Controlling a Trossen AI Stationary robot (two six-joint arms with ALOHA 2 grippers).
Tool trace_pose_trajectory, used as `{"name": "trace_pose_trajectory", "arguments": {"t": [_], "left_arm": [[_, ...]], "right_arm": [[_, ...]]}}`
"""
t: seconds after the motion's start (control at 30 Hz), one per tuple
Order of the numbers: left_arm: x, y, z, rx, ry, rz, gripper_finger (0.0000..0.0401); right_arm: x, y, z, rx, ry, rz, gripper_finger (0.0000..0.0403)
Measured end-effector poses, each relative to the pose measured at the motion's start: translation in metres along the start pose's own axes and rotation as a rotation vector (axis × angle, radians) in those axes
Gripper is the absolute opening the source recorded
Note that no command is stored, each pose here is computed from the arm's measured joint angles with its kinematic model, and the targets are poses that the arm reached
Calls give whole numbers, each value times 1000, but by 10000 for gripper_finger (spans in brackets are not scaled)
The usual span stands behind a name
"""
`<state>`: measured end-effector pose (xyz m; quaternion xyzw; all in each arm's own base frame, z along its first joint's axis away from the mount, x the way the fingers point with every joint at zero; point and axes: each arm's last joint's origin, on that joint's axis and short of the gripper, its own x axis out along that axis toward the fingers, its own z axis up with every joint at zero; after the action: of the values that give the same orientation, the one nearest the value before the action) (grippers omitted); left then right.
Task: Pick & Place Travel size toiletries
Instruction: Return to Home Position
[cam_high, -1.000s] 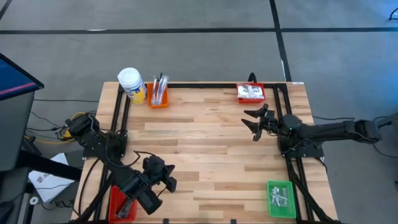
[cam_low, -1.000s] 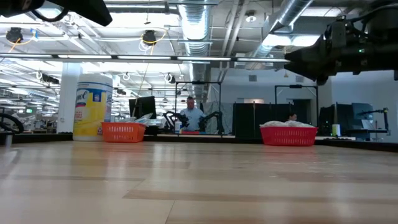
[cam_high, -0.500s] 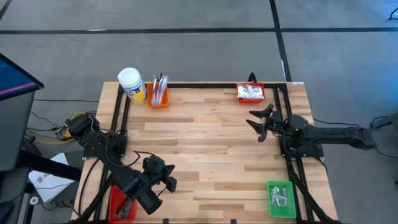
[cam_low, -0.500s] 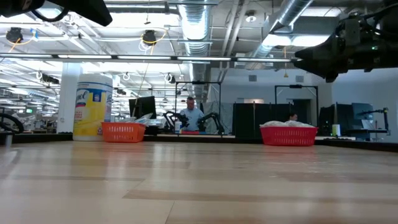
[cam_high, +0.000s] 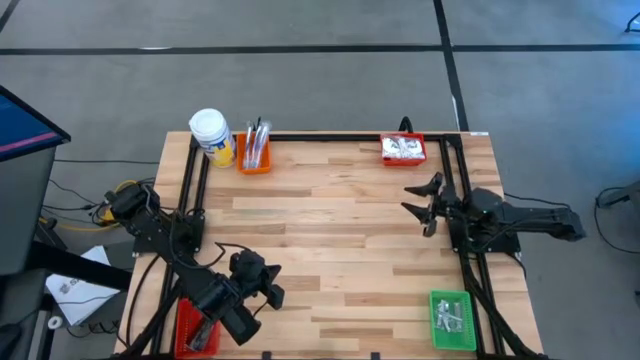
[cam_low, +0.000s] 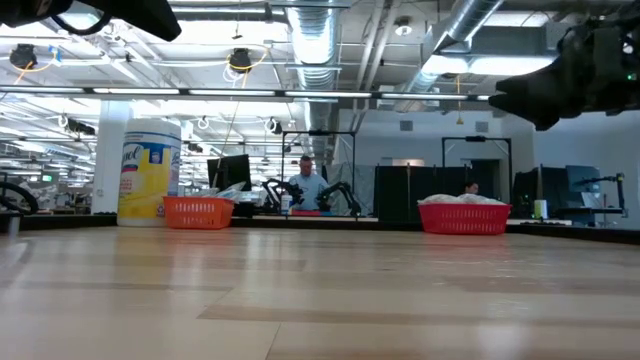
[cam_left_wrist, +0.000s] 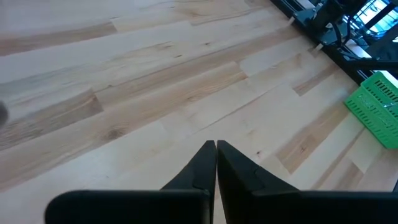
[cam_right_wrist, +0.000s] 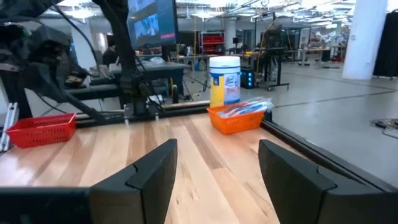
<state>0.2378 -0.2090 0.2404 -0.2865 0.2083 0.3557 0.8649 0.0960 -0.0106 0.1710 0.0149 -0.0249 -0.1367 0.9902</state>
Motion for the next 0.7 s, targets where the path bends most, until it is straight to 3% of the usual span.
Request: {"name": "trace_pose_trajectory", "arguments": {"t": [0.33, 0.43, 0.7], "left_arm": [[0, -1, 0, 20, 0, -4, 7], [0, -2, 1, 45, -59, -20, 7], [21, -16, 14, 187, -161, -28, 7]], "right_arm": [[-1, 4, 0, -8, 3, 46, 218], [0, 5, -1, -11, 15, 44, 218], [1, 5, -2, -11, 25, 45, 218]]}}
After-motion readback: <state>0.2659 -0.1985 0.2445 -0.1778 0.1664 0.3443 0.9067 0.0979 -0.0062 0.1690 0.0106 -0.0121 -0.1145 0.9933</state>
